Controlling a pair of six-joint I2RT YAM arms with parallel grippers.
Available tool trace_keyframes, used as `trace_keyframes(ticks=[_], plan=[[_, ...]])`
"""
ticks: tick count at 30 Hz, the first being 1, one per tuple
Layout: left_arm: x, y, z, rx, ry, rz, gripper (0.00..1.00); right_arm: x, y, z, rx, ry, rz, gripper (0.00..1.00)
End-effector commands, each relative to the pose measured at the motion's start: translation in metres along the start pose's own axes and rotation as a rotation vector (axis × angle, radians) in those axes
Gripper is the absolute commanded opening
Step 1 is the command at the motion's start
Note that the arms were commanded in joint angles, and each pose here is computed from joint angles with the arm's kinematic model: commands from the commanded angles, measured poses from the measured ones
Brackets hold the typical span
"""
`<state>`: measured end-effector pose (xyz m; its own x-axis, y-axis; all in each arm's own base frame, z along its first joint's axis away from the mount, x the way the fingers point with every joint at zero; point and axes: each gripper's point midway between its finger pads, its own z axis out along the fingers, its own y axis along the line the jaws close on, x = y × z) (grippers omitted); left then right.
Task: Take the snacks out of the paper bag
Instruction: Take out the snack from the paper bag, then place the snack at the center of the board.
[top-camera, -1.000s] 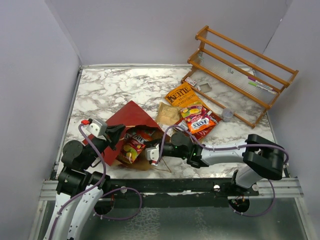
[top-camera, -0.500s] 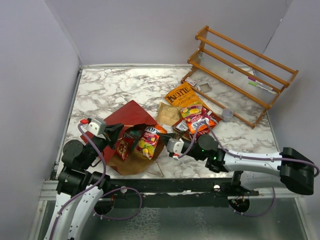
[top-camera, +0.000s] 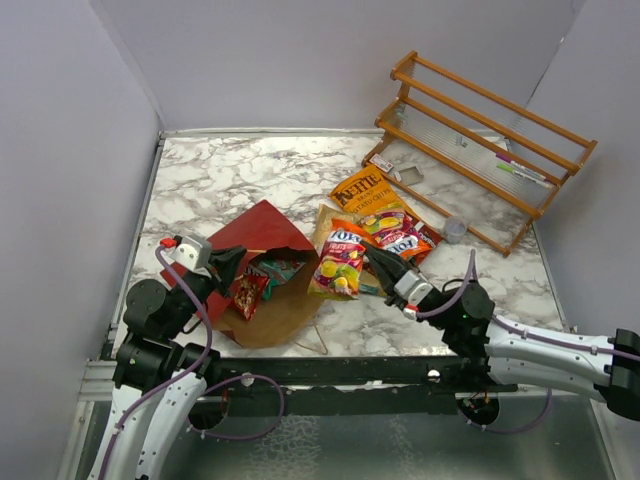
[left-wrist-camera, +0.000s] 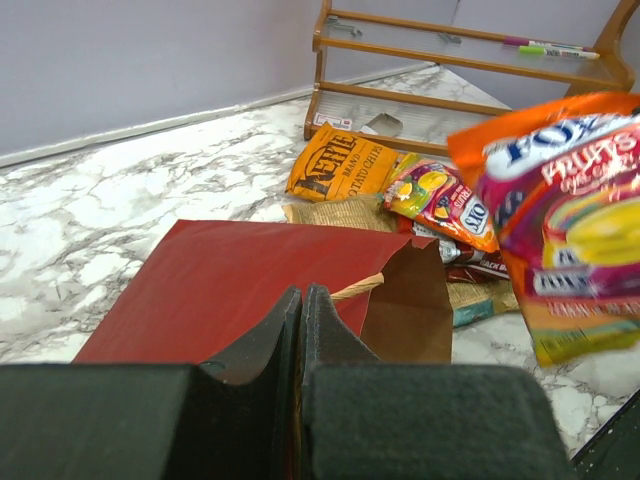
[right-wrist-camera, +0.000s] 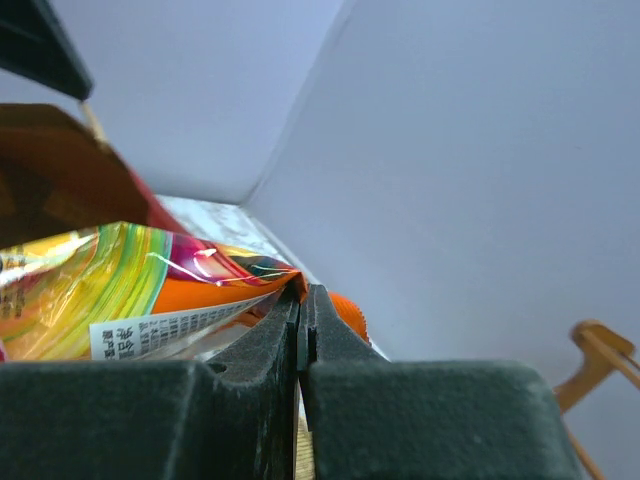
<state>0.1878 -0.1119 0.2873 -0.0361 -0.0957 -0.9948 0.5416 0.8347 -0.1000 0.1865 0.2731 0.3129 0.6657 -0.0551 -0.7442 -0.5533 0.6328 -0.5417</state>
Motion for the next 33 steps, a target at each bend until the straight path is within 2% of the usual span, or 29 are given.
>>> trace_keyframes(ticks=[1,7,10,16,26,29,33], plan=[[-0.007,0.008,-0.002,-0.049,-0.015,-0.001,0.00,-0.012,-0.056,-0.014,0.243,-0.007,-0.012,0.01],[-0.007,0.010,-0.003,-0.062,-0.018,-0.002,0.00,0.048,-0.091,-0.032,0.495,0.208,0.106,0.01],[-0.008,0.010,-0.003,-0.066,-0.019,-0.001,0.00,0.090,-0.095,-0.040,0.552,0.312,0.207,0.01],[-0.008,0.011,-0.004,-0.072,-0.022,0.002,0.00,0.136,-0.106,-0.057,0.626,0.392,0.327,0.01],[-0.008,0.012,-0.005,-0.077,-0.027,0.009,0.00,0.176,-0.143,-0.061,0.730,0.489,0.244,0.01],[-0.009,0.013,-0.006,-0.081,-0.029,0.011,0.00,0.195,-0.139,-0.067,0.735,0.554,0.212,0.01],[-0.010,0.014,-0.007,-0.087,-0.035,0.013,0.00,0.219,-0.114,-0.091,0.724,0.636,0.288,0.01]])
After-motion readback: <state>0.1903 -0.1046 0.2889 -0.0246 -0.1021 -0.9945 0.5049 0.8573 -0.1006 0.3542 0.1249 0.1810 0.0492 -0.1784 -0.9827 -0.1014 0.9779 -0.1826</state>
